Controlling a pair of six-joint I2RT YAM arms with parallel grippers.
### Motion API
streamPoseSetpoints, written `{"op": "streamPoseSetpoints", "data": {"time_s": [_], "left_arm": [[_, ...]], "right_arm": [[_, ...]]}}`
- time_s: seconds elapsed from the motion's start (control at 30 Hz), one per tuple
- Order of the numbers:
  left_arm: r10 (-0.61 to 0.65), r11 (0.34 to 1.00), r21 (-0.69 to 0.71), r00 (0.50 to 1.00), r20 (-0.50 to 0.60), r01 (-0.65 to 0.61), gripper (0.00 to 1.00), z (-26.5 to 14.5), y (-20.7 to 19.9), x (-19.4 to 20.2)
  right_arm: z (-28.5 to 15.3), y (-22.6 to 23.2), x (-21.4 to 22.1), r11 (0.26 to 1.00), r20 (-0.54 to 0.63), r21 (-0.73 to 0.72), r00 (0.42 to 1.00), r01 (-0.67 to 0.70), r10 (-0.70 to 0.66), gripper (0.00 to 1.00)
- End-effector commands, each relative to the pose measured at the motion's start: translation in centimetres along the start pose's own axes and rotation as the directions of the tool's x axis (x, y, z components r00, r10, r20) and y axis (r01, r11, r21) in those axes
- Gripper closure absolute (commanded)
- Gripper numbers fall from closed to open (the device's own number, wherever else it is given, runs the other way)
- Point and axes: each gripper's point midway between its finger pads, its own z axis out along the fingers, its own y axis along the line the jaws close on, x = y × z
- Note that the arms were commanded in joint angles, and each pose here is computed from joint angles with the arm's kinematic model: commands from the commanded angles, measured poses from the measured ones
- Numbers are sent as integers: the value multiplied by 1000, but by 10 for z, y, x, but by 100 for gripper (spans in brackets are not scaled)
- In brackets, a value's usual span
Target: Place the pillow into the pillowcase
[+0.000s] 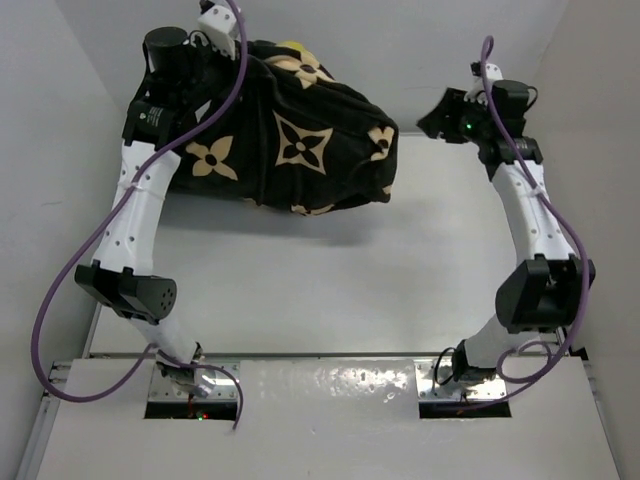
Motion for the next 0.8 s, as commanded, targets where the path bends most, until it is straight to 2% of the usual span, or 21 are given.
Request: {"op": "streamPoseSetpoints", "data": {"time_s": [0.0,0.03,0.07,0.1,0.13,0.17,0.2,0.23,0.3,0.37,0.4,0.43,0.47,0.5,0.53,0.63,0.7,0.73,0.77], "left_arm": [[-64,971,-224,993,100,85,100,-16,56,-36],[-73,970,-226,992,105,95,100,-17,57,-38],[-74,968,-229,991,112,98,100,-16,59,-40],[-74,969,-225,990,117,99,100,-13,58,-41],[-74,969,-228,990,117,99,100,-11,59,-40],[-71,970,-224,989,126,98,100,-11,57,-44],[-67,970,-224,990,123,94,100,-9,57,-43],[-61,971,-224,992,115,85,100,-8,56,-42],[-54,968,-237,993,102,77,100,-7,56,-39],[-47,967,-246,994,94,69,100,-7,57,-38],[-45,965,-252,995,91,66,100,-7,58,-37],[-38,964,-260,995,92,61,100,-8,60,-38],[-36,963,-262,995,89,58,100,-7,61,-37],[-31,964,-261,995,92,54,100,-8,60,-39],[-28,964,-262,995,93,51,100,-9,60,-39],[-24,965,-259,996,89,47,100,-9,60,-39],[-21,966,-256,996,89,43,100,-9,59,-39],[-17,966,-256,996,91,40,100,-11,59,-41],[-15,966,-256,996,93,38,100,-12,59,-41]], "right_arm": [[-25,-7,-16,992,47,44,992,116,-118,65],[-26,7,-9,986,29,13,986,166,-167,82],[-25,15,13,962,-18,-20,962,273,-273,81],[-37,27,18,939,-8,-20,940,342,-342,74],[-37,32,33,918,-31,30,918,396,-396,57],[-37,22,67,900,-91,40,898,435,-430,44],[-49,30,58,893,-27,58,895,446,-445,34],[-54,29,65,895,-20,56,897,443,-442,26],[-58,37,84,889,7,20,889,458,-458,20],[-66,62,115,850,42,-54,851,525,-523,18],[-64,92,115,811,134,-84,813,578,-566,17],[-72,103,117,790,186,-65,785,610,-591,16],[-68,84,138,775,147,28,764,632,-628,10],[-71,95,120,775,256,88,737,626,-625,6],[-68,106,130,770,276,83,728,633,-628,2],[-47,123,131,734,262,119,692,669,-673,1],[-38,129,121,698,253,205,652,686,-715,1],[-35,136,110,686,272,241,631,686,-727,1],[-26,140,103,651,291,293,583,700,-758,1]]}}
